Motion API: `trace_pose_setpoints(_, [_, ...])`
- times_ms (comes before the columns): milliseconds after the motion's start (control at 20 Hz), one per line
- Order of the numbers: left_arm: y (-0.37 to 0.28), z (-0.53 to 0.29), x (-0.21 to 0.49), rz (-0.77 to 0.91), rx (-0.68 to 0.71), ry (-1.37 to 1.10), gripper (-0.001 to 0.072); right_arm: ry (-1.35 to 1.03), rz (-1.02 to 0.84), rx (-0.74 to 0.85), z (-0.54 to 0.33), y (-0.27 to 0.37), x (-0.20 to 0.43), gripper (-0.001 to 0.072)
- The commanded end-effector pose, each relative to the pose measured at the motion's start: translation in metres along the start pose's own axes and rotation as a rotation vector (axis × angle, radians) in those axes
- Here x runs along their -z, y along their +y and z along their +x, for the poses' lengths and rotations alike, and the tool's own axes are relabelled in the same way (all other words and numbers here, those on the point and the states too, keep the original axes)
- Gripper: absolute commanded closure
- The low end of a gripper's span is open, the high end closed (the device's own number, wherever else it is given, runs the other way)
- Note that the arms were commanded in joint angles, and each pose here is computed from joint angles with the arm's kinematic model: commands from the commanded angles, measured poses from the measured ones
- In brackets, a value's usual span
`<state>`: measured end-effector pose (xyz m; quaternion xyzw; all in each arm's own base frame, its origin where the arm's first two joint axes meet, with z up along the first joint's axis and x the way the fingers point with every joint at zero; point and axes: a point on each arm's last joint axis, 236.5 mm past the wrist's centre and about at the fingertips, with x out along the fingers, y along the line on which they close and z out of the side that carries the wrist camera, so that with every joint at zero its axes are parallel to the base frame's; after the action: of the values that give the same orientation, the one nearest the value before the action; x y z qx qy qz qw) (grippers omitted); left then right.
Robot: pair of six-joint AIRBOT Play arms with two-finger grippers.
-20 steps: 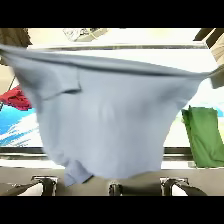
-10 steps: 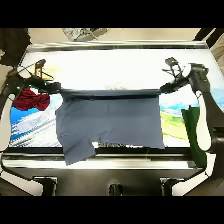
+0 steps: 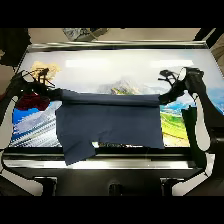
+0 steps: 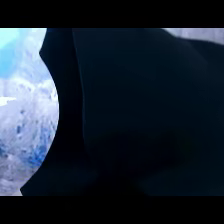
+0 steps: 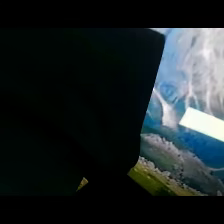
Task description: Fold the shirts.
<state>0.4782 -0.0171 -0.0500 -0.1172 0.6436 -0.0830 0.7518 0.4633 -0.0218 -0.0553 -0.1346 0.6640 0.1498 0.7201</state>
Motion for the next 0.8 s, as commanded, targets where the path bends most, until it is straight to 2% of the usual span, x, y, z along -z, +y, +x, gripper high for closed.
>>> trace_pose_setpoints(0, [0.003, 0.017, 0.052, -0.022, 0.014, 0.193, 0.0679, 0.185, -0.016, -0.126, 0.023, 0.033, 0.050, 0.0662])
trace_pose_setpoints(200, [0.003, 0.026, 0.060, -0.023, 0.015, 0.219, 0.0679, 0.181, 0.006, -0.149, 0.032, 0.041, 0.052, 0.0661])
trace_pose_setpoints(250, [0.004, 0.027, 0.060, -0.024, 0.015, 0.221, 0.0678, 0.171, 0.016, -0.148, 0.031, 0.041, 0.050, 0.0640])
trace_pose_setpoints(300, [0.004, 0.026, 0.059, -0.024, 0.016, 0.218, 0.0630, 0.158, 0.022, -0.141, 0.029, 0.038, 0.048, 0.0477])
trace_pose_setpoints(350, [0.004, 0.020, 0.057, -0.023, 0.016, 0.215, 0.0401, 0.142, 0.005, -0.133, 0.023, 0.037, 0.044, 0.0311])
trace_pose_setpoints(400, [0.006, 0.011, 0.053, -0.025, 0.017, 0.210, 0.0260, 0.138, -0.047, -0.122, 0.009, 0.033, 0.045, 0.0269])
trace_pose_setpoints(500, [0.017, -0.018, 0.043, -0.043, 0.019, 0.184, 0.0254, 0.105, -0.034, -0.113, -0.022, 0.019, 0.051, 0.0223])
trace_pose_setpoints(600, [0.029, -0.040, 0.052, -0.087, 0.023, 0.177, 0.0254, 0.067, 0.100, -0.201, -0.047, 0.015, 0.066, 0.0219])
trace_pose_setpoints(750, [0.034, -0.039, 0.118, -0.150, 0.046, 0.271, 0.0254, 0.109, 0.153, -0.294, -0.048, 0.023, 0.109, 0.0218])
